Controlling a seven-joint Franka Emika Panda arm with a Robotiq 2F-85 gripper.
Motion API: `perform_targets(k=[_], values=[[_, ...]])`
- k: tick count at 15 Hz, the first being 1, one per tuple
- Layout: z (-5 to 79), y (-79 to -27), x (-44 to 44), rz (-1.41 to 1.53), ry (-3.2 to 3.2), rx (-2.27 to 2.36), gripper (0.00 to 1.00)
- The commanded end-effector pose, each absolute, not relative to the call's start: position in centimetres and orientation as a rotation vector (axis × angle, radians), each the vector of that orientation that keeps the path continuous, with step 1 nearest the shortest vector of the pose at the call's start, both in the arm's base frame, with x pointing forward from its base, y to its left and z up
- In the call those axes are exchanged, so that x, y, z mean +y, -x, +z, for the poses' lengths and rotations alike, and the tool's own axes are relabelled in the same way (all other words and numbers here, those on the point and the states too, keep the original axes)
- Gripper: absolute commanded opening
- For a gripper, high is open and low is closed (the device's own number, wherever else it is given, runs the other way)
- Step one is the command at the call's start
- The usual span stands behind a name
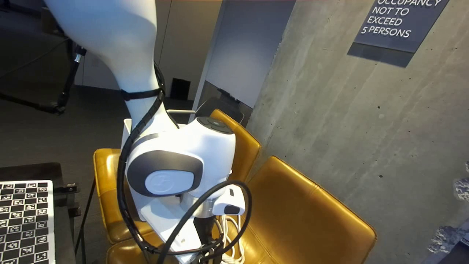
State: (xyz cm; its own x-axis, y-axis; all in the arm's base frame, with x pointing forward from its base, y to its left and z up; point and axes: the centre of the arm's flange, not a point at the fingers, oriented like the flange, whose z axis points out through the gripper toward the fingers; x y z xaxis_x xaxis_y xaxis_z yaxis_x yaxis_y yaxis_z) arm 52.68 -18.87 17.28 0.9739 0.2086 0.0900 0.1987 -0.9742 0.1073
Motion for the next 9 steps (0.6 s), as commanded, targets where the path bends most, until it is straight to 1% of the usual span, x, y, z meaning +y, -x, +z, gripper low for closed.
perform_targets(k=[1,9], values=[[15.7,-55.6,-20.0,0.163,-3.034,0.378,1.00],[12.4,-56.9,-16.8,0.143,-3.075,0.434,1.00]])
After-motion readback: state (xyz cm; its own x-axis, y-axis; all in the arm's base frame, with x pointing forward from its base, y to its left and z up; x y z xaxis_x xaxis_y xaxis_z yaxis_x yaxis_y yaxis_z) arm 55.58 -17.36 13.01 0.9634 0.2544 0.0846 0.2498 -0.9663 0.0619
